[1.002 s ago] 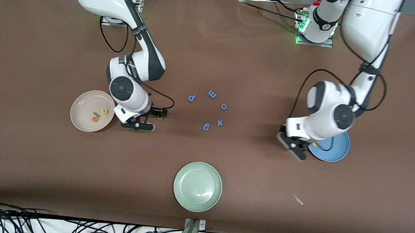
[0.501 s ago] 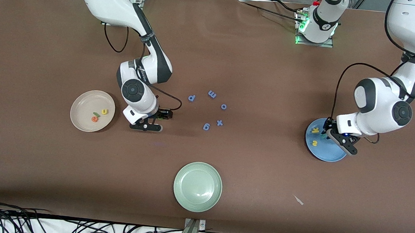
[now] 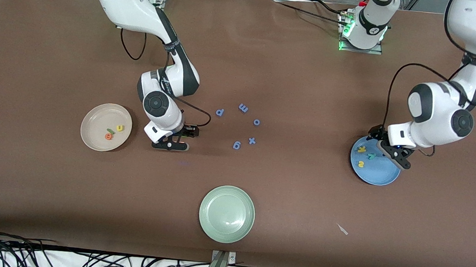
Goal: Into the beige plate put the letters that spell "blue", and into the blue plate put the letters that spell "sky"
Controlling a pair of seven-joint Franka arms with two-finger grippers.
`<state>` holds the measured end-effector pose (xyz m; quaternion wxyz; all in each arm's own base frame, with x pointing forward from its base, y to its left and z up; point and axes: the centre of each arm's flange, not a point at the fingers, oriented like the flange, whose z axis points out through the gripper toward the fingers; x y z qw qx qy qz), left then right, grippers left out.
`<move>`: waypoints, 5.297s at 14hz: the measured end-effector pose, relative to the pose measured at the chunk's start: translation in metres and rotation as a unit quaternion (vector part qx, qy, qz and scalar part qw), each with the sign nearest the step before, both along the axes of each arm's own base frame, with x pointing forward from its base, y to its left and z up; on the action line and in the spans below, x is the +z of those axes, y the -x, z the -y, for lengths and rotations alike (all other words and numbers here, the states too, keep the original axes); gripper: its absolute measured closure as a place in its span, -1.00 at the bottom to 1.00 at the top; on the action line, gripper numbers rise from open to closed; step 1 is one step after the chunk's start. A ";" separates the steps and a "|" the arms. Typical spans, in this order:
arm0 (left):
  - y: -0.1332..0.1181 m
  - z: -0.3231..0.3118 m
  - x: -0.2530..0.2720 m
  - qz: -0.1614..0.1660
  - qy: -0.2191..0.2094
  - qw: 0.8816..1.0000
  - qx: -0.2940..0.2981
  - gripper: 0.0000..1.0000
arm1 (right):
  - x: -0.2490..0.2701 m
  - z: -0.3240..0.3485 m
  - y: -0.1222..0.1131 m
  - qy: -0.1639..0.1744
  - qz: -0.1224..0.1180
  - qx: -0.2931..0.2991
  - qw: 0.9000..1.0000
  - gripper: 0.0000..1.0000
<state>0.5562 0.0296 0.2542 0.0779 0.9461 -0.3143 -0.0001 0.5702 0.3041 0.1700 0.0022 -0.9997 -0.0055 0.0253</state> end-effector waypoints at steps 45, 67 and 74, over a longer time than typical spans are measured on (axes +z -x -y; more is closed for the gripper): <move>0.019 0.057 0.356 -0.053 -0.112 0.950 0.288 -1.00 | 0.160 0.172 -0.069 0.050 -0.149 0.109 0.982 -1.00; 0.026 0.063 0.363 -0.022 -0.102 0.953 0.286 -1.00 | 0.398 0.292 -0.004 -0.004 -0.018 -0.011 1.000 -1.00; 0.028 0.060 0.361 -0.033 -0.106 0.951 0.288 -1.00 | 0.386 0.291 -0.012 -0.004 -0.014 -0.012 1.000 -1.00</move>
